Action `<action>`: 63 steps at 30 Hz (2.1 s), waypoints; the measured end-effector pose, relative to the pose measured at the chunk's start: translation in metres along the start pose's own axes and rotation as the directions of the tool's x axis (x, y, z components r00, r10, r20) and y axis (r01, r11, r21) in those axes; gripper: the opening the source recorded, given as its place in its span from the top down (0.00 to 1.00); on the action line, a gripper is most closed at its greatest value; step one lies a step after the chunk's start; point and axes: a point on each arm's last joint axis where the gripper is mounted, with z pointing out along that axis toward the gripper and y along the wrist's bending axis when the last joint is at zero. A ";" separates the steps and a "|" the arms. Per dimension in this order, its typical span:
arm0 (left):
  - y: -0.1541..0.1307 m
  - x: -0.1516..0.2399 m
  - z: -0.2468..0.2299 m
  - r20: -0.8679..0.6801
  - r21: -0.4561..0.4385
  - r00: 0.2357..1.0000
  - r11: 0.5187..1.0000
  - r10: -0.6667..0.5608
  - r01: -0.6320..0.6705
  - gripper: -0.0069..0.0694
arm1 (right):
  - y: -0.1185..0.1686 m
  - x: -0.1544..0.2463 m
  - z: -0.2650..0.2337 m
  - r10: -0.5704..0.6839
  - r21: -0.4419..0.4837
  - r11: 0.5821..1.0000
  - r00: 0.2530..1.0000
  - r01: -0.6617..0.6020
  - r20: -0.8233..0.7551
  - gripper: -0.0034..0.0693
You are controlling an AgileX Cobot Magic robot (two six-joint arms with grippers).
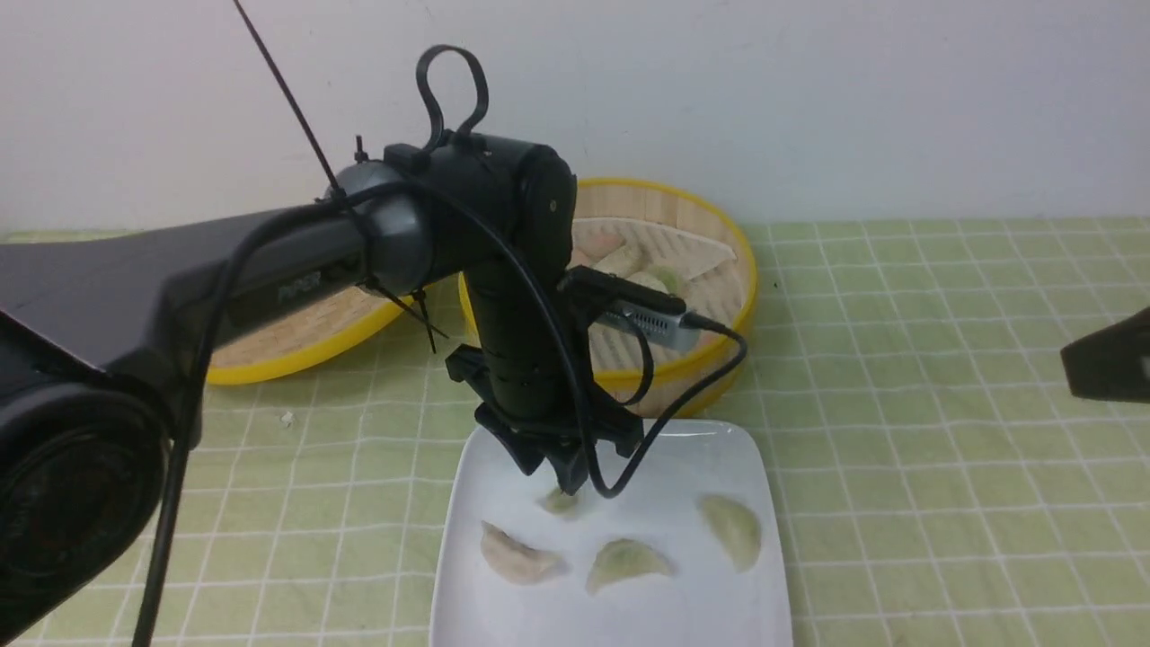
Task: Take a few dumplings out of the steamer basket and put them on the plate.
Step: Use the left arm to put the dumpling into the plate, then use the right arm to grab a dumpling from inside the steamer
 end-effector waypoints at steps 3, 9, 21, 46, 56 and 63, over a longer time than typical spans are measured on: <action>0.000 -0.001 0.000 -0.001 0.000 1.000 1.000 -0.001 0.001 0.33 | -0.004 -0.006 0.014 0.012 0.004 1.000 0.999 -0.012 -0.031 0.97; -0.001 -0.009 -0.028 0.054 -0.039 0.998 0.999 0.012 -0.009 0.42 | -0.012 -0.042 0.042 -0.024 0.001 1.000 0.998 0.024 -0.064 0.97; -0.020 0.092 -0.177 0.345 -0.068 0.939 0.997 -0.003 0.028 0.92 | -0.035 -0.153 0.176 -0.180 -0.047 0.983 0.976 0.176 -0.118 0.96; -0.029 0.237 -0.238 0.554 -0.002 0.826 0.992 -0.106 0.128 0.92 | -0.003 -0.161 0.389 -0.547 -0.094 0.837 0.822 0.539 -0.161 0.29; -0.028 0.237 -0.238 0.556 -0.014 0.825 0.991 -0.102 0.132 0.92 | 0.006 -0.159 0.393 -0.556 -0.031 0.827 0.811 0.561 -0.182 0.84; -0.028 0.237 -0.238 0.556 -0.015 0.825 0.991 -0.102 0.133 0.92 | 0.016 -0.171 0.352 -0.512 -0.010 0.853 0.832 0.522 -0.214 0.83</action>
